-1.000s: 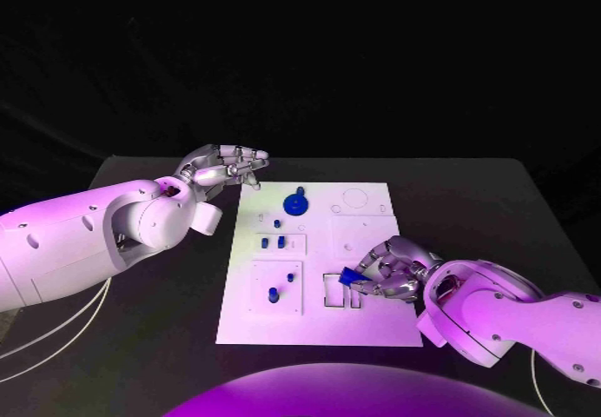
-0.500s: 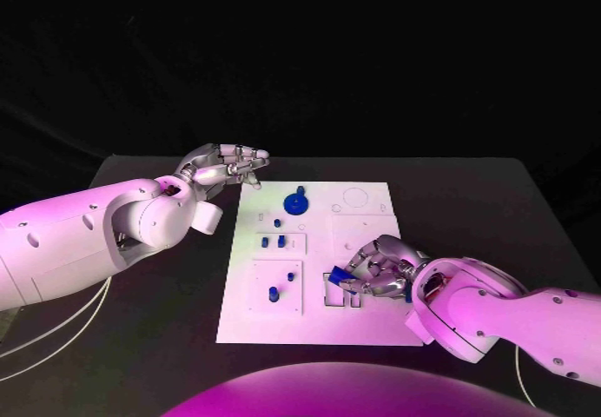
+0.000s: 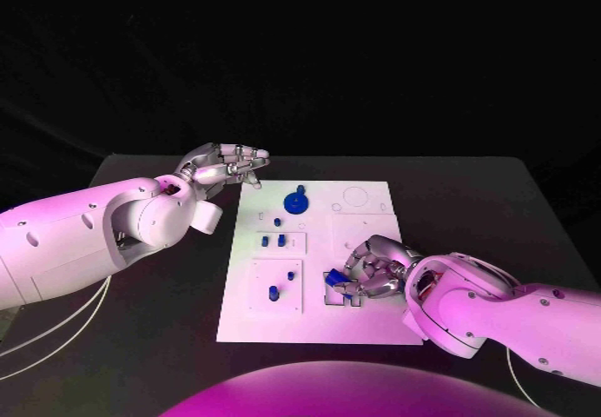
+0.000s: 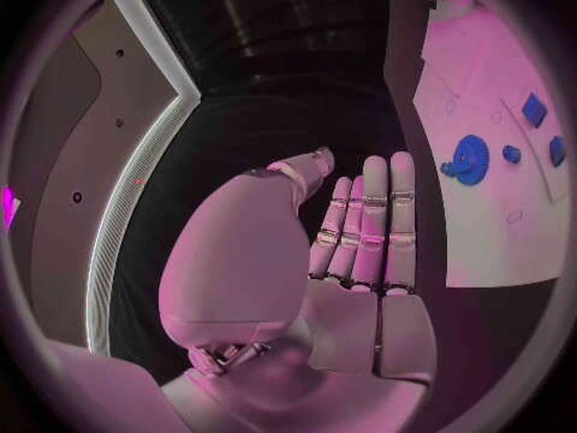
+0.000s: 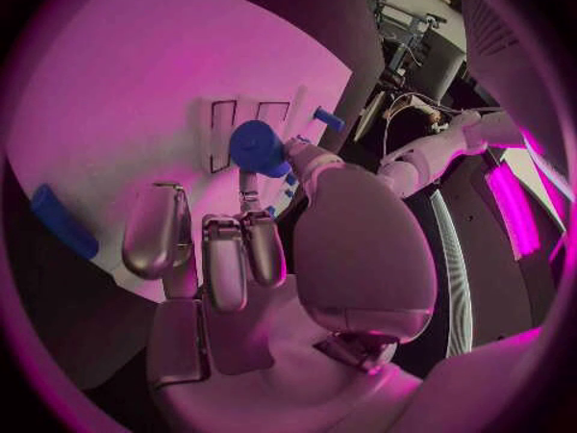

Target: Assemble the parts on the task board

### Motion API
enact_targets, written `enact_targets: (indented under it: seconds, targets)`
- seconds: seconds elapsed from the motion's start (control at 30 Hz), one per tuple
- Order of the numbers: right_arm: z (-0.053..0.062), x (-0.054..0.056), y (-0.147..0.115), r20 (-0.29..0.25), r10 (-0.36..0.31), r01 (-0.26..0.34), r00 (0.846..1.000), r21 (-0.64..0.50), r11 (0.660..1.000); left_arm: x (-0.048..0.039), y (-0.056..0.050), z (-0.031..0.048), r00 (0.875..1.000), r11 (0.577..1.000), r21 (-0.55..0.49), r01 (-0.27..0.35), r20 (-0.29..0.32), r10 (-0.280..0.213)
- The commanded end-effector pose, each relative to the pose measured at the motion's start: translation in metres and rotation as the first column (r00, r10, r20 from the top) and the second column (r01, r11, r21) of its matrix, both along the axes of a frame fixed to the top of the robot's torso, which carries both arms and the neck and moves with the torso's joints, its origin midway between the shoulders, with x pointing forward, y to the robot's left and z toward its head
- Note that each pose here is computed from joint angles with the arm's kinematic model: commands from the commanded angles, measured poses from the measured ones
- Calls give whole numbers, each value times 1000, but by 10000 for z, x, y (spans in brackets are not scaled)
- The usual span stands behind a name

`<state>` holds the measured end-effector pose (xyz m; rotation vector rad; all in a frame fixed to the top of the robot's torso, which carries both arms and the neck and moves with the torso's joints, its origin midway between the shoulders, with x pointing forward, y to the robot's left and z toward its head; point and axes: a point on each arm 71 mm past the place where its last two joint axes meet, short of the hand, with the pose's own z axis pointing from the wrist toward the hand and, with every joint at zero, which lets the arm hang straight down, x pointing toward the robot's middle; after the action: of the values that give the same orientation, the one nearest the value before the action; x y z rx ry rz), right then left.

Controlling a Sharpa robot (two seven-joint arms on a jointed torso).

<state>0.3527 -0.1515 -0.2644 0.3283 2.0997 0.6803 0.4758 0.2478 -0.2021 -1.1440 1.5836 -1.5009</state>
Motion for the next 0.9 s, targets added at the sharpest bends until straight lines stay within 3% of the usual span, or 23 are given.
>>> enact_targets:
  seconds: [0.03,0.9]
  targets:
    - [-9,-5,21,32,60,-58,998,-73,996,-9,-27,7,1000,1000,-12,24,-5,-24]
    - [-38,-1,63,14,98,-96,995,-103,990,-12,-22,4,1000,1000,-9,27,-10,-27]
